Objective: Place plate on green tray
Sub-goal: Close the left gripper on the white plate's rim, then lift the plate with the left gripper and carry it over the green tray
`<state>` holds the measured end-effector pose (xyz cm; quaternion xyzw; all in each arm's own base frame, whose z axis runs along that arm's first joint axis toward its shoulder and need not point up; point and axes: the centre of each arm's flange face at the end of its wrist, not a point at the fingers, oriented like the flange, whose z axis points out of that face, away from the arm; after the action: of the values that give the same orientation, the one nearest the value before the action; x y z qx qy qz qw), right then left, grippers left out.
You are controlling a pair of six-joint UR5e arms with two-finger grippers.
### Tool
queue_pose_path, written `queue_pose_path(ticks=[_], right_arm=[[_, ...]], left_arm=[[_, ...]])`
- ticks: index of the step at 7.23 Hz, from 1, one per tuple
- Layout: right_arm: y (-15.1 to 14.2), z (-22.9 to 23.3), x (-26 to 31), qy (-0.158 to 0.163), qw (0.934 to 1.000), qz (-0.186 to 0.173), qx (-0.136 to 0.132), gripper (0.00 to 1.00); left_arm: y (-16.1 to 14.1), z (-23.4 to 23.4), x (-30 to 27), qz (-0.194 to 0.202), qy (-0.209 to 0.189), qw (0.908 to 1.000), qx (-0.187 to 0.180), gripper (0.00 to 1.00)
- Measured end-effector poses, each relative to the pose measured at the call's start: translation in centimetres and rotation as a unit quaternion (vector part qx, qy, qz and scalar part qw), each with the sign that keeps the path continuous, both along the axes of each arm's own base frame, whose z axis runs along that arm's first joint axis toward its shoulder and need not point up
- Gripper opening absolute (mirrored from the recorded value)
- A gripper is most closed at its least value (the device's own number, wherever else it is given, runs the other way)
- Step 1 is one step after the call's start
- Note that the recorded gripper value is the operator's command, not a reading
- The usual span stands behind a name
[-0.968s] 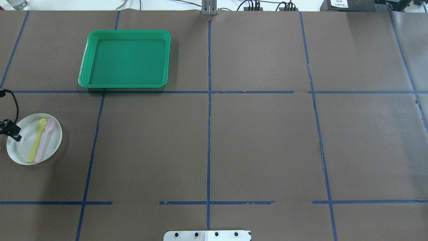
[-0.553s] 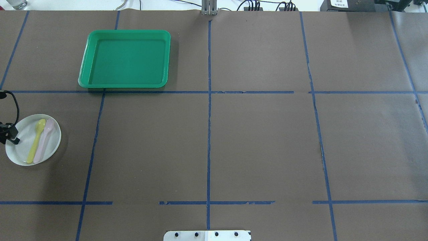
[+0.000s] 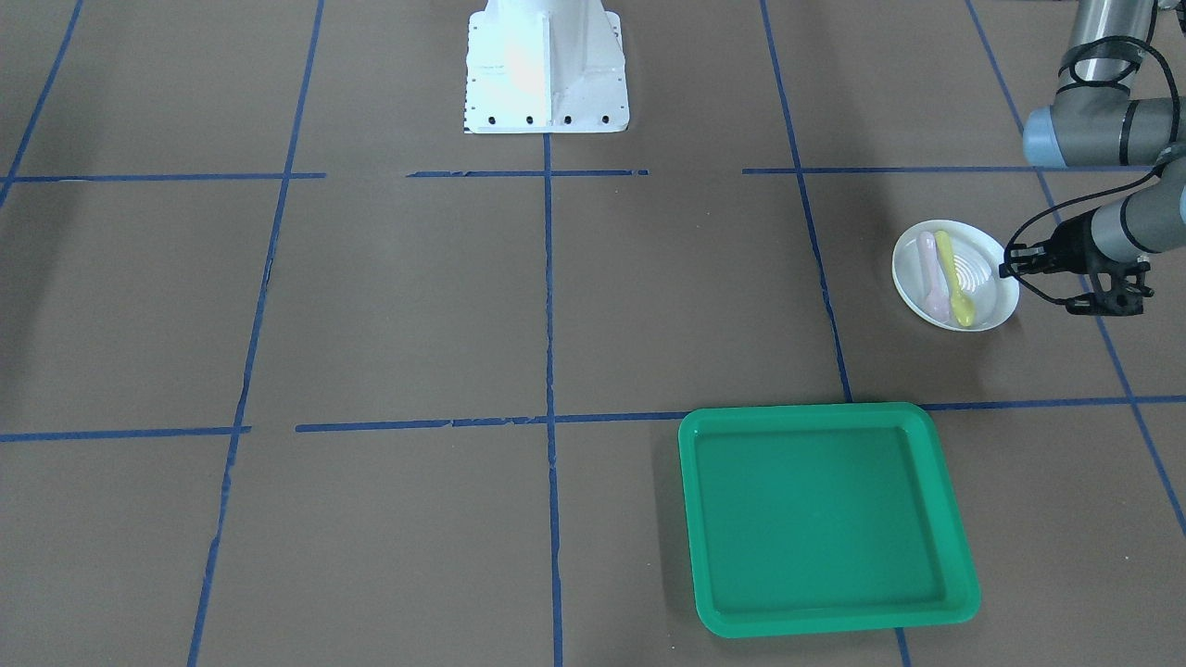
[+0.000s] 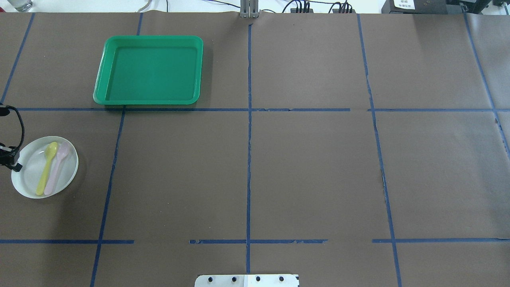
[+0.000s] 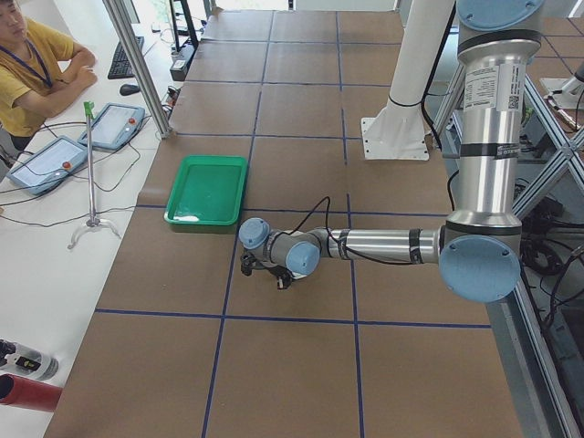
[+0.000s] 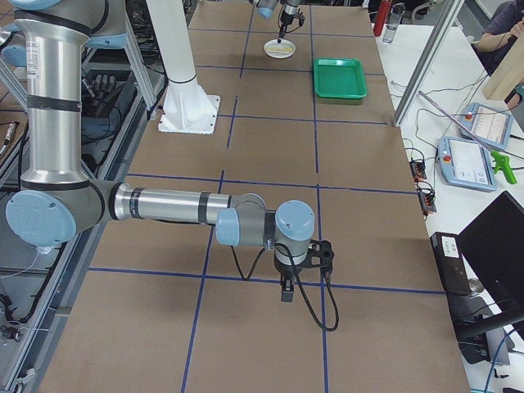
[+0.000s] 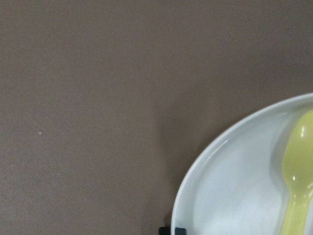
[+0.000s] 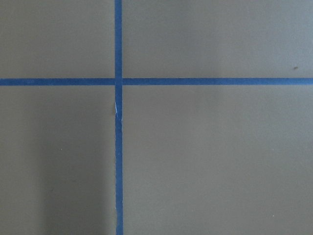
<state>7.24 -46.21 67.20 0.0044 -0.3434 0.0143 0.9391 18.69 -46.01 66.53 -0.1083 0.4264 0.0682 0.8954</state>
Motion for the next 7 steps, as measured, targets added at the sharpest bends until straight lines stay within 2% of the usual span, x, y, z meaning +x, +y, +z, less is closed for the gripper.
queue_pose_path(ticks=[2,3,5,7], right_arm=[[0.0,0.0,0.0,0.000,1.0000,0.000,0.000,1.00],[0.0,0.0,0.0,0.000,1.0000,0.000,0.000,1.00],[0.0,0.0,0.0,0.000,1.0000,0.000,0.000,1.00],[0.0,0.0,0.0,0.000,1.0000,0.000,0.000,1.00]], left_arm=[[0.1,-3.2,-1.3,-0.007,0.042,0.9991,-0.006,0.00],[-0.6,-4.8,-3.1,-0.026,0.056,0.9980,-0.009,0.00],[-3.8,-8.5,-5.6,-0.058,0.073,0.9955,-0.015,0.00],[-8.7,-12.5,-4.8,-0.073,0.079,0.9940,-0.023,0.00]])
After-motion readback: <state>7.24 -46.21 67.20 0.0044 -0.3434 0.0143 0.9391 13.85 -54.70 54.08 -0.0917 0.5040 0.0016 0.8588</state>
